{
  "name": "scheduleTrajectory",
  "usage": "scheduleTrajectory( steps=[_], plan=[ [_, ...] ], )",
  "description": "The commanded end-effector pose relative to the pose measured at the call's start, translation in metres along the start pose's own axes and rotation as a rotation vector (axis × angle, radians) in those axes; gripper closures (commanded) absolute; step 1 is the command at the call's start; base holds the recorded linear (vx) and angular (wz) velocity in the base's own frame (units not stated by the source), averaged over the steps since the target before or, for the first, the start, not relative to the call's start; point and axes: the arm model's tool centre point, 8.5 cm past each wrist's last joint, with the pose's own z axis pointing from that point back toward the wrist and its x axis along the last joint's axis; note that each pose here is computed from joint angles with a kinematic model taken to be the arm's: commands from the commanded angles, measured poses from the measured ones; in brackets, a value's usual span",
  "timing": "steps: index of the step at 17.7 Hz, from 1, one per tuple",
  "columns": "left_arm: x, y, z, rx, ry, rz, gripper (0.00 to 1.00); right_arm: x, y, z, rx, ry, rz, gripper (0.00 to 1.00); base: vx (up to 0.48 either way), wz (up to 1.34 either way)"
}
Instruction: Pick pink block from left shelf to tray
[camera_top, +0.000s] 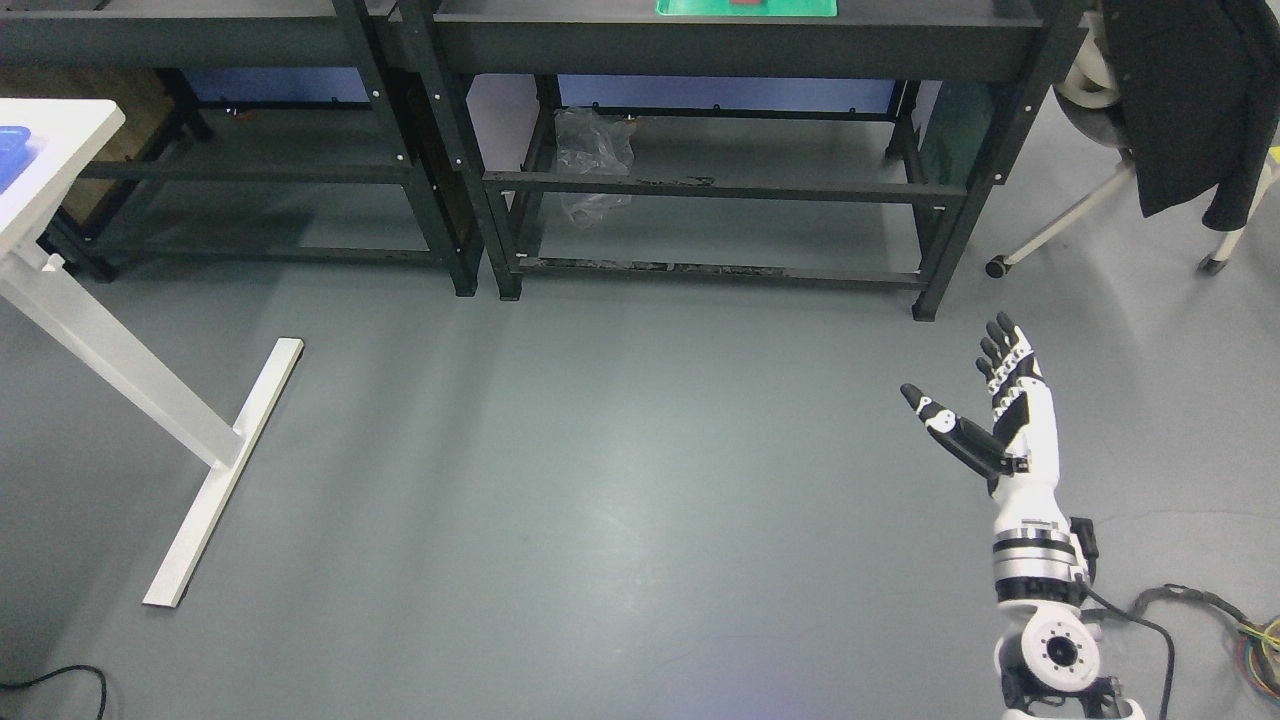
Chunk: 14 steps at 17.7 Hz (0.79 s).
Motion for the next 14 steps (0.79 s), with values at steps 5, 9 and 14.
scheduleTrajectory(
  steps=[5, 9, 14],
  plan=[
    [0.025, 0.009, -0.001, 0.014, -0.047, 0.009, 0.0, 0.017, 0.001, -0.004, 0.016, -0.13, 0.627, 0.01, 0.123, 0.01],
    [0.025, 0.009, -0.001, 0.014, -0.047, 0.009, 0.0, 0.032, 0.01, -0.008, 0.051, -0.222, 0.889, 0.01, 0.21, 0.02],
    [0.025, 0.009, -0.001, 0.014, -0.047, 0.009, 0.0, 0.03, 0.002, -0.008, 0.047, -0.207, 0.945, 0.01, 0.238, 0.04]
  ],
)
